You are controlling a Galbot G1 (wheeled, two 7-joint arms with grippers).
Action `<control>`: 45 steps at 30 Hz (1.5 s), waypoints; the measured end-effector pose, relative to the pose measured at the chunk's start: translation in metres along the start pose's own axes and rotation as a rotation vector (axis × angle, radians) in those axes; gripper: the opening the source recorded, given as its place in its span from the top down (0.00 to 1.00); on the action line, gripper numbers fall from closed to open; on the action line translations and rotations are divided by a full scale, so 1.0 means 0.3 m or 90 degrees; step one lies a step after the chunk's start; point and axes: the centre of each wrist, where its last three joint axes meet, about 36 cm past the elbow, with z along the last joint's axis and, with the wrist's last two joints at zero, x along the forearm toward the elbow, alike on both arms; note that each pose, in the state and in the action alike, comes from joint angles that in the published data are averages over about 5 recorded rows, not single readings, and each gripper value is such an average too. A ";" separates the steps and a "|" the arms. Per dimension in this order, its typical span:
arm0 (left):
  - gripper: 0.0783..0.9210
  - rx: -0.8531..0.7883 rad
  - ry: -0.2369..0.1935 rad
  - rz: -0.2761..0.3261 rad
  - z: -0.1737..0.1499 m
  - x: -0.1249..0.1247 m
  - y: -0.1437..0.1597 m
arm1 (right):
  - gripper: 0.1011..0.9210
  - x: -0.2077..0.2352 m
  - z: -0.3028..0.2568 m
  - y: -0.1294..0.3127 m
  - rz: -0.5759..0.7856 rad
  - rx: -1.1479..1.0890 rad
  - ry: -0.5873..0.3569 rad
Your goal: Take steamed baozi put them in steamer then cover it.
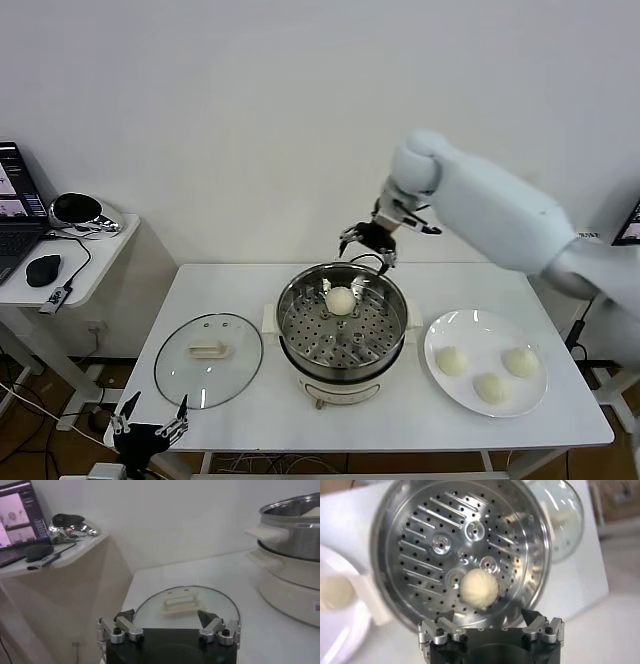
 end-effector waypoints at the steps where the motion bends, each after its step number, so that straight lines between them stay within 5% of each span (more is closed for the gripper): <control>1: 0.12 0.000 -0.001 0.002 -0.001 -0.002 -0.001 | 0.12 0.014 0.015 0.033 0.001 -0.037 0.005; 12: 0.12 -0.001 0.002 0.015 -0.006 -0.009 -0.006 | 0.12 0.082 0.120 0.369 0.001 -0.324 0.074; 22: 0.12 0.001 0.011 0.021 0.008 -0.008 -0.017 | 0.12 -0.057 0.141 0.570 -0.012 -0.414 0.100; 45: 0.12 -0.005 0.034 0.017 0.044 -0.044 -0.010 | 0.12 -0.404 0.187 0.695 -0.052 -0.482 0.108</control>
